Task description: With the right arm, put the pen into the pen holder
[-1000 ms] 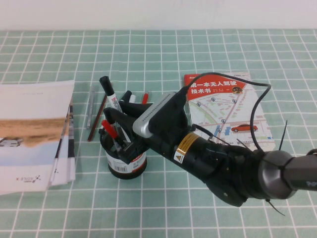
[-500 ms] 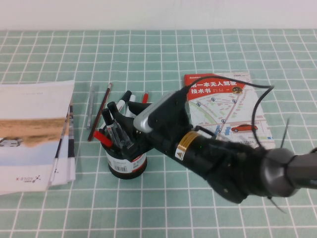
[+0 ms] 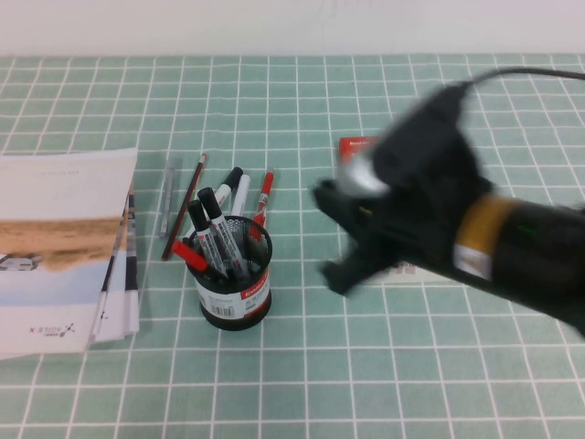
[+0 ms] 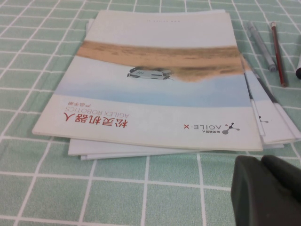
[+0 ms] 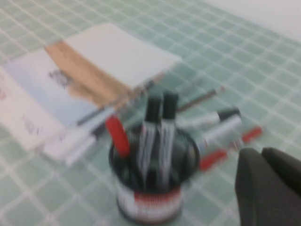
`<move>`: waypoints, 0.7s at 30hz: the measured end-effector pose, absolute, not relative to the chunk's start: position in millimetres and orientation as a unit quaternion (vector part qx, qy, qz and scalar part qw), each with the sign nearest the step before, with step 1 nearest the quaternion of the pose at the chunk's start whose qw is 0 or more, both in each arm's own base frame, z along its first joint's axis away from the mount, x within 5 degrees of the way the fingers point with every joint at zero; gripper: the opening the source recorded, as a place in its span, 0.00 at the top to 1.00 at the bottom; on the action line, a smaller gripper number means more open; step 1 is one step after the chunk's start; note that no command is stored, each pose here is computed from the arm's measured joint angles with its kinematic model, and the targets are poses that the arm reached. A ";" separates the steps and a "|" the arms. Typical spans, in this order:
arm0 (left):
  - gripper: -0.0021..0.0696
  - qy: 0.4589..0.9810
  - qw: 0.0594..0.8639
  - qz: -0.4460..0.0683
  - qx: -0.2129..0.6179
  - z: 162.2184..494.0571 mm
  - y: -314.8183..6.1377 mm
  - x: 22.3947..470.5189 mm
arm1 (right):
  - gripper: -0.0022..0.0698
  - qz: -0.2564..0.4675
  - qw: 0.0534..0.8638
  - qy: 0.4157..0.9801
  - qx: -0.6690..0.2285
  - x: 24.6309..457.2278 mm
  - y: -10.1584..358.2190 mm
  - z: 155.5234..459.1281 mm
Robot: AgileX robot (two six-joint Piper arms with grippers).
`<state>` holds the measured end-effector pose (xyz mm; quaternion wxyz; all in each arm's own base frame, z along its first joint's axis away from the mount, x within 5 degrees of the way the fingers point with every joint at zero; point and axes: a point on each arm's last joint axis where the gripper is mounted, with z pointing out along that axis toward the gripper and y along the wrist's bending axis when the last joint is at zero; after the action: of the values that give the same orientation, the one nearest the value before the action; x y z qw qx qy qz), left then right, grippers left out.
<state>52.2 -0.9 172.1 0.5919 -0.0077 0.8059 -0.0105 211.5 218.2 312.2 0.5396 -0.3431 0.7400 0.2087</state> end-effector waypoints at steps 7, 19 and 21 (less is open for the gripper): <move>0.98 0.806 0.592 -0.010 -0.008 172.1 -0.9 52.2 | 1.00 0.211 0.528 0.756 -0.323 159.1 161.8 304.5; 0.98 0.806 0.592 -0.010 -0.008 172.1 -0.9 52.2 | 1.00 0.195 0.495 0.782 -0.326 126.4 126.2 266.6; 0.98 0.806 0.592 -0.010 -0.008 172.1 -0.9 52.2 | 1.00 0.190 0.490 0.788 -0.321 126.2 122.8 261.4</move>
<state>52.2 -0.9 172.1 0.5919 -0.0077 0.8059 -0.0105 126.2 122.8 261.4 0.4900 -0.3206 0.7881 0.1898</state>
